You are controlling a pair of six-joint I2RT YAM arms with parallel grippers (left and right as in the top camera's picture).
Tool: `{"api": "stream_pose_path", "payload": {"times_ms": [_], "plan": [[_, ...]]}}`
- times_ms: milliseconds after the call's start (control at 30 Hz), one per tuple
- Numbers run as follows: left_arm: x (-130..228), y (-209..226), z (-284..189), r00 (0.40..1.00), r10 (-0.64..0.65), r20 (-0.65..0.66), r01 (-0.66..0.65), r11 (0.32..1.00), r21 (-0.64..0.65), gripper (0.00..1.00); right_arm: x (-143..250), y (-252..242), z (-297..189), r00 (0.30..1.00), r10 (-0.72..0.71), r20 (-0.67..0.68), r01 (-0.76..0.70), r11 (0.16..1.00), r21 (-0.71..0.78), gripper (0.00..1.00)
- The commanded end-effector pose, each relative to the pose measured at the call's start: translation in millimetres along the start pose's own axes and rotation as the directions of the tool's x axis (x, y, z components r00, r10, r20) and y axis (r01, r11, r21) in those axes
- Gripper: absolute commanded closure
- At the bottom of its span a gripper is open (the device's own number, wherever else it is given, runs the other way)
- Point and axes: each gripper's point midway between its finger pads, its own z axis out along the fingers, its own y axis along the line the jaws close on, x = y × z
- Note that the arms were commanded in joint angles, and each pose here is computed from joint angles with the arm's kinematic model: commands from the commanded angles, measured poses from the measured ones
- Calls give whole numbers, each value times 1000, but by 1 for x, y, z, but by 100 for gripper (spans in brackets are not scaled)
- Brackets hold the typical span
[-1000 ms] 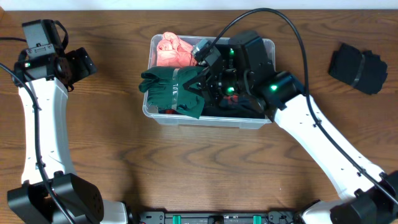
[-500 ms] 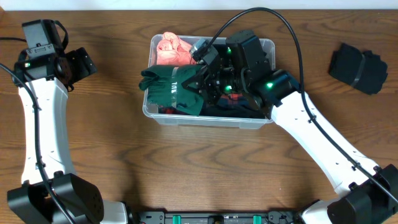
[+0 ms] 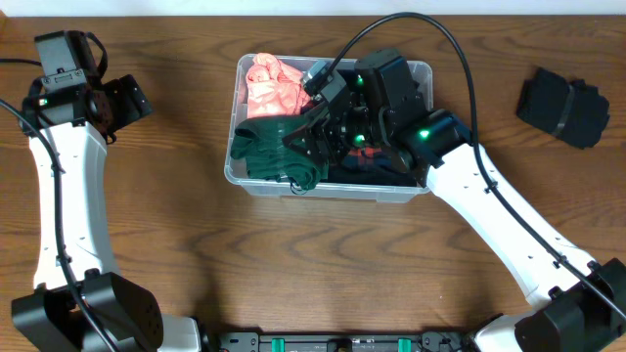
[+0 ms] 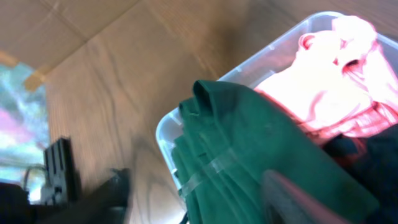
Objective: Pack container
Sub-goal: 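Lower the green garment into the bin's lower-left area and press it flat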
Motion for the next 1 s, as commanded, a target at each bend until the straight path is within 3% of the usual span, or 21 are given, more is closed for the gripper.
{"api": "stream_pose_path", "payload": {"times_ms": [0, 67, 100, 367, 800, 967], "plan": [[-1, 3, 0, 1000, -12, 2, 12, 1000, -10, 2, -12, -11, -2, 999, -25, 30, 23, 997, 76, 69], [-1, 3, 0, 1000, -12, 2, 12, 1000, -10, 2, -14, -17, -2, 999, -27, 39, 22, 993, 117, 93], [-1, 3, 0, 1000, -12, 2, 12, 1000, -10, 2, -14, -20, 0, 999, -19, 40, 14, 991, 135, 99], [-1, 3, 0, 1000, -12, 2, 12, 1000, -10, 2, 12, -44, 47, 999, 40, -33, -34, 989, 147, 99], [-1, 3, 0, 1000, -12, 2, 12, 1000, -10, 2, 121, -91, 130, 925, 254, -282, -208, 961, 185, 99], [-1, 3, 0, 1000, -12, 2, 12, 1000, -10, 2, 118, -89, 131, 930, 247, -273, -206, 963, 171, 99]]}}
